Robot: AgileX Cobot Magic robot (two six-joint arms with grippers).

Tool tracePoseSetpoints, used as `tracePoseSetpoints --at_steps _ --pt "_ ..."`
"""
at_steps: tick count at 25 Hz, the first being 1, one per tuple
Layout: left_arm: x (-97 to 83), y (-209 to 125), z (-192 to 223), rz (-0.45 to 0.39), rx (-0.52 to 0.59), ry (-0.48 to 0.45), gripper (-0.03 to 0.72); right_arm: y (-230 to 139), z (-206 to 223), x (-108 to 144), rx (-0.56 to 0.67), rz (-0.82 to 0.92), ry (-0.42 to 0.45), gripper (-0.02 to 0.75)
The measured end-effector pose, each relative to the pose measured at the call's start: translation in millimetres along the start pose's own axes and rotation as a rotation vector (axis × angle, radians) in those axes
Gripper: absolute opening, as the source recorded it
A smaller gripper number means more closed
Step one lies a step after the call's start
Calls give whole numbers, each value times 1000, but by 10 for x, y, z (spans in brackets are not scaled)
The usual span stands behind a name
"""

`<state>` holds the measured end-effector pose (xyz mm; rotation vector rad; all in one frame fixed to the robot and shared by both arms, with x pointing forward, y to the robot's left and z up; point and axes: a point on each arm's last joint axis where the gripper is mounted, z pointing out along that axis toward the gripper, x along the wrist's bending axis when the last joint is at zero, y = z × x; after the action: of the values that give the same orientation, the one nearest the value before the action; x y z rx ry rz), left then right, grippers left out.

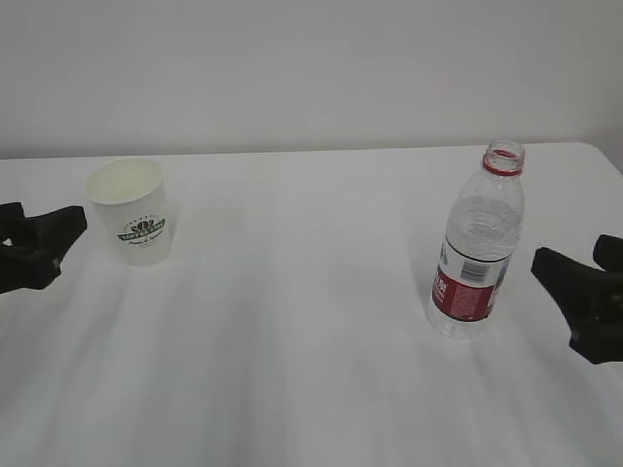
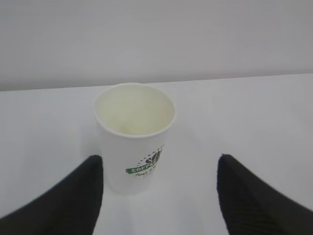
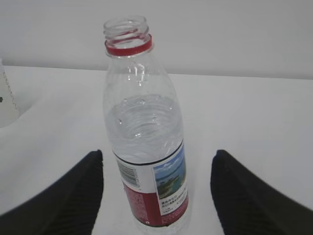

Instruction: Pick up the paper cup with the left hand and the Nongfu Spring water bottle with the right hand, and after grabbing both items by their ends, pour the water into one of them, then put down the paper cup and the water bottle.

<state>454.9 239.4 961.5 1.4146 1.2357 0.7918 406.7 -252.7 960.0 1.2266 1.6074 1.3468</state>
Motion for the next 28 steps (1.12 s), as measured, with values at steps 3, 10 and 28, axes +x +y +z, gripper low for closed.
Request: tracePoseSetpoints --at_steps 3,10,28 --pt "-17 -44 8 22 -21 -29 524 -68 84 0 -10 9 15 524" --pt "0 -344 -62 25 -1 -56 524 -296 57 -24 -31 -52 -7 524" --pt "-26 -655 -109 43 102 -123 524 -553 139 -100 111 -30 -72 650"
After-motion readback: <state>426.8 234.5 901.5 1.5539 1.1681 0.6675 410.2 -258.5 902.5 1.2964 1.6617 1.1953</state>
